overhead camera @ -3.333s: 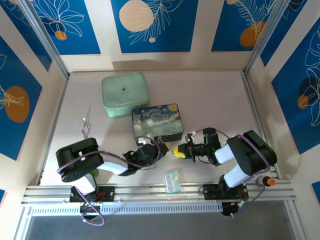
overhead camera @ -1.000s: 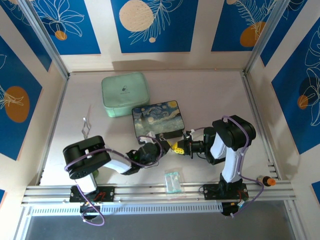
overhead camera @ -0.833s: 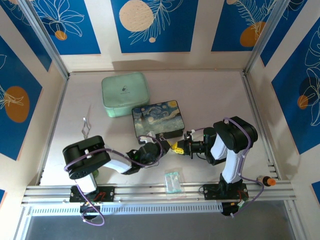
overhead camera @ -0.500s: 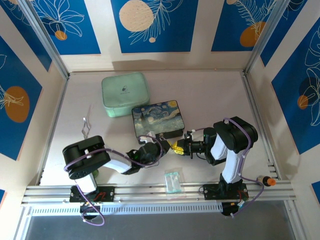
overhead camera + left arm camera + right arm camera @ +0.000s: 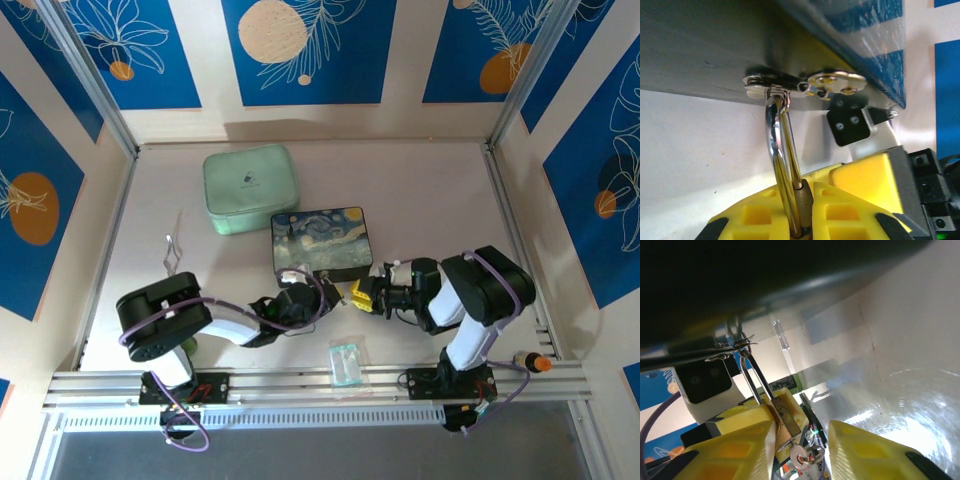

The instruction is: Unlock the padlock with the key

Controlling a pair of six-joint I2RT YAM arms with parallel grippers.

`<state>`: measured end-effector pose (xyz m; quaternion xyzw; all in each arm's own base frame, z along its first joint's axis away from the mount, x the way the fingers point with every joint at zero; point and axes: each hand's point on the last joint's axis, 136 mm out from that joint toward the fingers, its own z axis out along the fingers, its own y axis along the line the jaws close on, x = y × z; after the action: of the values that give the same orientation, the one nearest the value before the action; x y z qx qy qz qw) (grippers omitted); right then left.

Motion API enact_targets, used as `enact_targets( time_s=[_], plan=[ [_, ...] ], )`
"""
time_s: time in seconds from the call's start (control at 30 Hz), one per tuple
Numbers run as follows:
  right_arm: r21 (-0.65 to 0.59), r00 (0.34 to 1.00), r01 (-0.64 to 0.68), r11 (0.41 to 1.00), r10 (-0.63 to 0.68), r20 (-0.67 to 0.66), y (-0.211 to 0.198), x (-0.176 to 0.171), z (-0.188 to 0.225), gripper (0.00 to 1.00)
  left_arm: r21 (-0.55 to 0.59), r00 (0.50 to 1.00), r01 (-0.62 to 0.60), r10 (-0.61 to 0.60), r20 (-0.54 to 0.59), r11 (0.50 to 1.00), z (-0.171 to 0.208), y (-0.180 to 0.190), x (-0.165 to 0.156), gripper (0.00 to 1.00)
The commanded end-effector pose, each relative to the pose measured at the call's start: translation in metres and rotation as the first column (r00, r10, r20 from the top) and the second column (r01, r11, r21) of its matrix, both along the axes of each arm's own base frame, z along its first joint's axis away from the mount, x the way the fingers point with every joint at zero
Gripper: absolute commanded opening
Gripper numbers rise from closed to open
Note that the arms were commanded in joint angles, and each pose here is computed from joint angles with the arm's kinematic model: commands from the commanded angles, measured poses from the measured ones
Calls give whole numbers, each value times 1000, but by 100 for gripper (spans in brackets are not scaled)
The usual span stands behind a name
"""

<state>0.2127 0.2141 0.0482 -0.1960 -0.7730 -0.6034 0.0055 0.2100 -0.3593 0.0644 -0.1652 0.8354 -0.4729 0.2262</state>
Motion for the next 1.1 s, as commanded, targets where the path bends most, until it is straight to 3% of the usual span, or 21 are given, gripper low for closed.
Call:
enact_targets(
  time_s=[0.0, 0.13, 0.23, 0.33, 0.47, 0.63, 0.83, 0.9, 1.07],
  plan=[
    [-101, 1000, 4, 995, -5, -6, -8, -5, -13, 42, -10, 998, 40, -40, -41, 999, 6, -7, -7, 0],
    [-259, 997, 13, 966, 8, 79, -17, -5, -9, 51, -4, 998, 40, -40, -41, 999, 6, -7, -6, 0],
    [-491, 974, 19, 871, 95, 207, -27, -9, 3, 66, 8, 998, 45, -45, -40, 999, 6, -7, -6, 0],
    [-669, 919, 93, 738, 195, 342, -44, -11, 22, 100, 33, 998, 51, -50, -39, 998, 6, -7, -5, 0],
    [-725, 830, 121, 678, 332, 449, -49, -18, 39, 100, 33, 998, 49, -48, -34, 998, 8, -6, -5, 0],
    [-787, 724, 112, 606, 493, 482, -37, -26, 41, 87, 38, 997, 63, -62, -35, 997, 10, -6, -6, 0],
    [-832, 516, 116, 542, 683, 517, 5, -38, 39, 55, 45, 997, 77, -75, -31, 996, 15, -3, -9, 0],
    [-836, 450, 120, 535, 721, 527, 19, -42, 38, 49, 41, 996, 81, -80, -33, 996, 17, -3, -9, 0],
    [-846, 420, 130, 517, 744, 520, 29, -38, 30, 42, 22, 995, 89, -88, -39, 996, 18, -5, -11, 0]
  ],
)
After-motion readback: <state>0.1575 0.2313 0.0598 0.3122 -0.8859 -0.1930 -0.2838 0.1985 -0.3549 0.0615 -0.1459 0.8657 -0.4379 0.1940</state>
